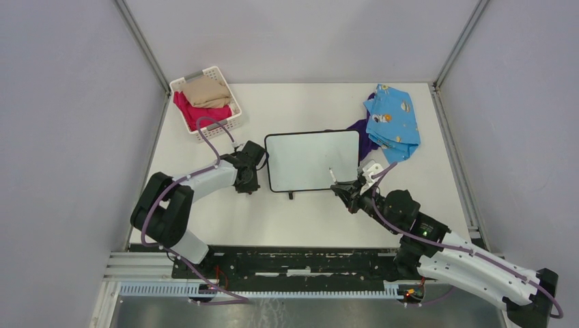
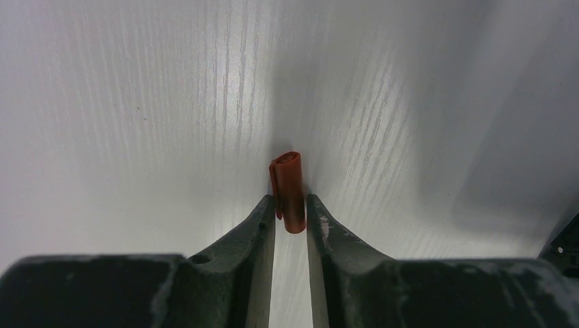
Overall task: Write a sentence on the whiteboard
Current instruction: Place the pen cap at the center of the board.
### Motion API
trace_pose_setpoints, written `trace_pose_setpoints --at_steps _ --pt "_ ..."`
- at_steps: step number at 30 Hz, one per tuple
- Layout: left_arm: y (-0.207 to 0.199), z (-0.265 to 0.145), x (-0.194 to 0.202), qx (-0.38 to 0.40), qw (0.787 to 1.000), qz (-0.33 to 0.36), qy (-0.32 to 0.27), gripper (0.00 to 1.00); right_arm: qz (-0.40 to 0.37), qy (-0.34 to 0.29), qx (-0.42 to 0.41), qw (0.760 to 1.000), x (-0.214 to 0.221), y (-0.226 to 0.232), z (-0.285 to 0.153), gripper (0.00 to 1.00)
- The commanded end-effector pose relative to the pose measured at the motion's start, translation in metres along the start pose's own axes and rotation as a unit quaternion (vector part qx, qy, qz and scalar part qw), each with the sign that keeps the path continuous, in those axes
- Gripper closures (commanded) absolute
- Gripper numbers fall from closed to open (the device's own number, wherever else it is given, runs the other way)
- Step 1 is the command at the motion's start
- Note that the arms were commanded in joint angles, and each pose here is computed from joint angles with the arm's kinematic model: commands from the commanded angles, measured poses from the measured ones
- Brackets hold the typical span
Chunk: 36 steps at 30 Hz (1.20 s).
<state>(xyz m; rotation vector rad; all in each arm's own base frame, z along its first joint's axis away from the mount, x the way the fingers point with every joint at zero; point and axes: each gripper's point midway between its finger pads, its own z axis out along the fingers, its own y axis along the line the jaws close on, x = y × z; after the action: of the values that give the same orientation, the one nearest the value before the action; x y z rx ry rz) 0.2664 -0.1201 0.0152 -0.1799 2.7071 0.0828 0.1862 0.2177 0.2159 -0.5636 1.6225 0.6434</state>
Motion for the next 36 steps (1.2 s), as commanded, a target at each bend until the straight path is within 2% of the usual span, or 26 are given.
trace_pose_setpoints --at_steps 1,5,8,13,15,17,20,23,26,29,32,36 --pt "0.0 0.002 -0.004 0.0 1.0 -0.006 -0.008 0.7 0.002 -0.022 0.009 1.0 -0.014 -0.003 -0.002 1.0" --pt "0.001 -0.009 -0.015 0.004 0.999 -0.019 -0.035 0.65 0.003 -0.02 0.01 1.0 -0.013 -0.003 -0.002 1.0" --pt "0.006 -0.033 -0.036 0.005 0.996 -0.036 -0.08 0.52 0.001 -0.022 0.011 1.0 -0.016 -0.004 -0.003 1.0" --pt "0.015 -0.098 -0.074 0.03 0.983 -0.066 -0.169 0.34 -0.006 -0.015 0.014 1.0 -0.018 -0.005 -0.003 0.99" --pt "0.016 -0.128 -0.087 0.058 0.974 -0.069 -0.206 0.31 -0.007 -0.013 0.014 1.0 -0.018 -0.005 -0.002 1.0" --pt "0.005 -0.161 -0.096 0.124 0.961 -0.051 -0.241 0.3 -0.008 -0.013 0.011 1.0 -0.018 -0.003 0.0 1.0" --pt "-0.024 -0.213 -0.097 0.262 0.919 0.002 -0.294 0.29 -0.004 -0.013 -0.009 1.0 -0.018 0.005 0.005 1.0" --pt "-0.063 -0.266 -0.073 0.431 0.841 0.078 -0.318 0.26 -0.003 -0.007 -0.053 0.999 -0.016 0.023 0.012 1.0" --pt "-0.089 -0.303 -0.042 0.559 0.765 0.128 -0.294 0.25 -0.001 -0.015 -0.104 0.994 -0.023 0.043 0.018 1.0" --pt "-0.102 -0.324 -0.02 0.637 0.709 0.153 -0.26 0.25 0.005 -0.028 -0.168 0.985 -0.035 0.068 0.02 1.0" --pt "-0.105 -0.336 -0.01 0.667 0.675 0.171 -0.265 0.25 0.019 -0.045 -0.213 0.976 -0.046 0.085 0.02 1.0" --pt "-0.107 -0.34 -0.002 0.679 0.659 0.194 -0.26 0.24 0.038 -0.045 -0.244 0.968 -0.051 0.099 0.025 1.0"
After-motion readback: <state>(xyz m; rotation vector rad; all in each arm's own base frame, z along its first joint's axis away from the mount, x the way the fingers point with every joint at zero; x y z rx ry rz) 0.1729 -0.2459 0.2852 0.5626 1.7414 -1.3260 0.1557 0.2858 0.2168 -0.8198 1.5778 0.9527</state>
